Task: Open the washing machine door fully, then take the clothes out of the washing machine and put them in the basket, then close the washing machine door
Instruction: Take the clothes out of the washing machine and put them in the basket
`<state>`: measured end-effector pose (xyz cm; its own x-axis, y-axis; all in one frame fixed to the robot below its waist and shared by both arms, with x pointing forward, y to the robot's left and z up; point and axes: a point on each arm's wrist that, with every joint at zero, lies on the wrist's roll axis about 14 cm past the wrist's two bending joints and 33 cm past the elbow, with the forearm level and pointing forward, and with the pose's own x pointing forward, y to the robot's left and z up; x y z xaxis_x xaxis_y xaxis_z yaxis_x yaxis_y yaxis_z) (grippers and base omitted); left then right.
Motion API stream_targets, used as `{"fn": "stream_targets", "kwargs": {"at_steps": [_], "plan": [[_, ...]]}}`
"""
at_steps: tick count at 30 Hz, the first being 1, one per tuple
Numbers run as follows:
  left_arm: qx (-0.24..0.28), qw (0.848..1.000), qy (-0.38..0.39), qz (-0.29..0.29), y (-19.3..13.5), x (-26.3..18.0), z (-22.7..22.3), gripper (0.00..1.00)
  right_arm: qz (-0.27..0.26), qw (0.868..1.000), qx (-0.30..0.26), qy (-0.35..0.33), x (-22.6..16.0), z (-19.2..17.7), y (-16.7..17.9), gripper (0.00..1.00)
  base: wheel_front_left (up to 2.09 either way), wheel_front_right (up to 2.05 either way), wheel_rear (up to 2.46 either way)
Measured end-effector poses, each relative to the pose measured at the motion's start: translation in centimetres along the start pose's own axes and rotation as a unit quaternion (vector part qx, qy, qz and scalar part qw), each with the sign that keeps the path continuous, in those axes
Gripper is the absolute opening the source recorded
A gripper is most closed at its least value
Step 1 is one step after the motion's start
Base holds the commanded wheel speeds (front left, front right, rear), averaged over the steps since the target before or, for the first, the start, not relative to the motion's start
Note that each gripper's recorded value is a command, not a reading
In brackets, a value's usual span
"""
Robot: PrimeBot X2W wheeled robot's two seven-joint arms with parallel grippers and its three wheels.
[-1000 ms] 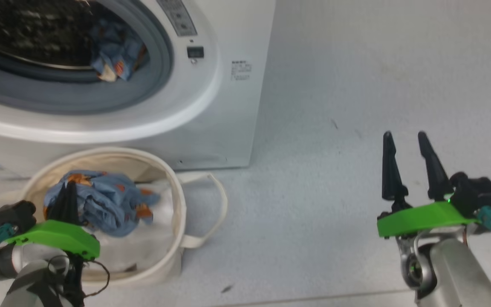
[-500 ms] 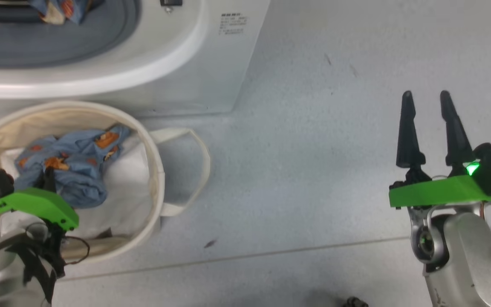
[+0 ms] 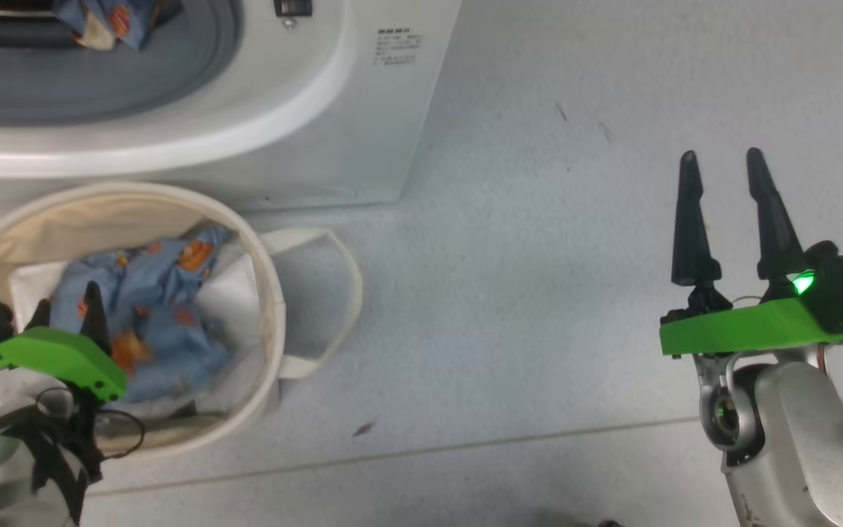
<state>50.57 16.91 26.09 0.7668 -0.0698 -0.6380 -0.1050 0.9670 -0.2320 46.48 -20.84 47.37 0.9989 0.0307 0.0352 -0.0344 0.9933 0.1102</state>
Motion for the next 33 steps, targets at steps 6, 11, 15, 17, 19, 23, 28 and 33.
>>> {"fn": "stream_targets", "kwargs": {"at_steps": [6,11,15,17,19,23,28,33], "plan": [[0.05,0.993,-0.102,-0.023,-0.5,-1.9,7.1,1.0,0.022,1.0,-0.008,-0.018,-0.6,2.0,0.9,1.0,0.0,0.0,0.0],[0.063,0.981,-0.179,-0.03,-0.6,-5.4,11.6,1.0,0.036,0.999,-0.005,-0.026,-1.9,3.2,1.9,1.0,0.0,0.0,0.0],[0.036,0.975,-0.217,-0.018,0.9,-8.5,13.3,1.0,0.042,0.999,-0.001,-0.028,-3.4,3.8,2.4,1.0,0.0,0.0,0.0],[0.048,0.97,-0.236,-0.022,0.9,-10.2,14.1,1.0,0.045,0.998,-0.001,-0.033,-4.2,4.4,2.6,1.0,0.0,0.0,0.0],[0.053,0.966,-0.252,-0.025,0.8,-11.8,14.8,1.0,0.048,0.998,0.004,-0.04,-4.9,5.1,3.0,1.0,0.0,0.0,0.0],[0.065,0.957,-0.281,-0.037,0.5,-15.0,15.4,1.0,0.056,0.997,0.006,-0.047,-6.6,5.7,3.6,1.0,0.0,0.0,0.0],[0.06,0.952,-0.296,-0.049,0.3,-17.6,14.7,1.0,0.061,0.997,0.017,-0.053,-8.1,6.2,4.2,1.0,0.0,0.0,0.0],[0.061,0.945,-0.313,-0.069,0.0,-20.3,14.0,1.0,0.066,0.995,0.019,-0.065,-9.2,7.1,4.6,1.0,0.0,0.0,0.0]]}}
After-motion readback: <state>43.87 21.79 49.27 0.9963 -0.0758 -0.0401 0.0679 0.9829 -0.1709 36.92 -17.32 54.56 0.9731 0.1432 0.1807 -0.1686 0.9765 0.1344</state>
